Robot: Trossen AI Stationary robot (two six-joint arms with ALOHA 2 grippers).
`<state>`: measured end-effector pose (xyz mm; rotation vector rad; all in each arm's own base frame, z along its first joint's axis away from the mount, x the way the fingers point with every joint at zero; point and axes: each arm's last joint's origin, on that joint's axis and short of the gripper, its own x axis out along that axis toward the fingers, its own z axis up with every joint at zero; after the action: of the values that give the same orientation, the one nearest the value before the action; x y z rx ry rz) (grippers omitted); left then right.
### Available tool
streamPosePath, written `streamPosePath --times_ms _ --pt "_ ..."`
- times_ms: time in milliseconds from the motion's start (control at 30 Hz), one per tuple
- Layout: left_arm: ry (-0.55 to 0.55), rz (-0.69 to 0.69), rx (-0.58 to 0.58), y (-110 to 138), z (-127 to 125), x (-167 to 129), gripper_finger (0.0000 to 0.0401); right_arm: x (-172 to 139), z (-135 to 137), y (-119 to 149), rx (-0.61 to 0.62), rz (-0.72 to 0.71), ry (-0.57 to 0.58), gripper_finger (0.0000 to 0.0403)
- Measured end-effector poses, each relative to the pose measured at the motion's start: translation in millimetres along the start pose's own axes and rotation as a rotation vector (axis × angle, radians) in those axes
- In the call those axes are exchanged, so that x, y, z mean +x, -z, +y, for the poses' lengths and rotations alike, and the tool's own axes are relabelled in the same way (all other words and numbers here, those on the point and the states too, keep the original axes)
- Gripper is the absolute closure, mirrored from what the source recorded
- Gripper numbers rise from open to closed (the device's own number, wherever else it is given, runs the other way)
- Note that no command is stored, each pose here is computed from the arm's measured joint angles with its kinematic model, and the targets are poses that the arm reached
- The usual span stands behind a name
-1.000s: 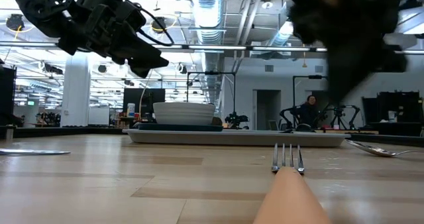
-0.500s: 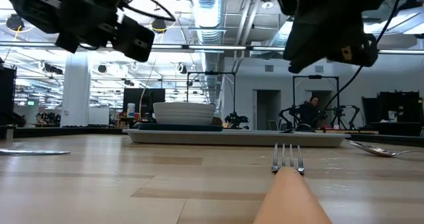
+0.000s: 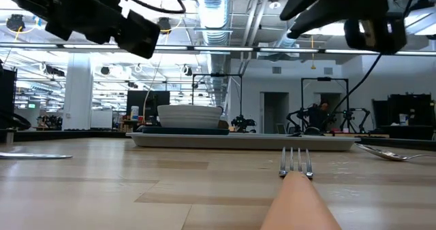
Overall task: Set up tray
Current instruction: Put the fork on top of the black table napkin on the gray serving tray
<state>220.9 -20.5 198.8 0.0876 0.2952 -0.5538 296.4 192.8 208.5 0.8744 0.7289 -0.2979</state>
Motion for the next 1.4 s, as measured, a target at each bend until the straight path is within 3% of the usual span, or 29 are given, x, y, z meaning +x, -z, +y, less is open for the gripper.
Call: streamPosePath --times_ms 200,267,333,500,900,1400 --pt "-0.035 0.058 -0.026 5 0 0 0.0234 25 -9 10 0.034 0.041 0.066 0.0346" --pt "-0.036 0.062 -0.028 6 0 0 0.0234 31 -19 11 -0.038 0.08 0.122 0.0346" --pt "-0.035 0.066 -0.027 6 0 0 0.0234 40 -16 5 -0.054 0.102 0.083 0.0346" --pt "-0.034 0.067 -0.01 6 0 0 0.0234 48 -26 -3 -0.15 0.194 0.109 0.0346" --pt "-0.034 0.069 0.011 6 0 0 0.0234 56 -48 -31 -0.219 0.354 0.16 0.0346" --pt "-0.032 0.077 0.006 7 0 0 0.0234 61 -55 -48 -0.264 0.399 0.125 0.034"
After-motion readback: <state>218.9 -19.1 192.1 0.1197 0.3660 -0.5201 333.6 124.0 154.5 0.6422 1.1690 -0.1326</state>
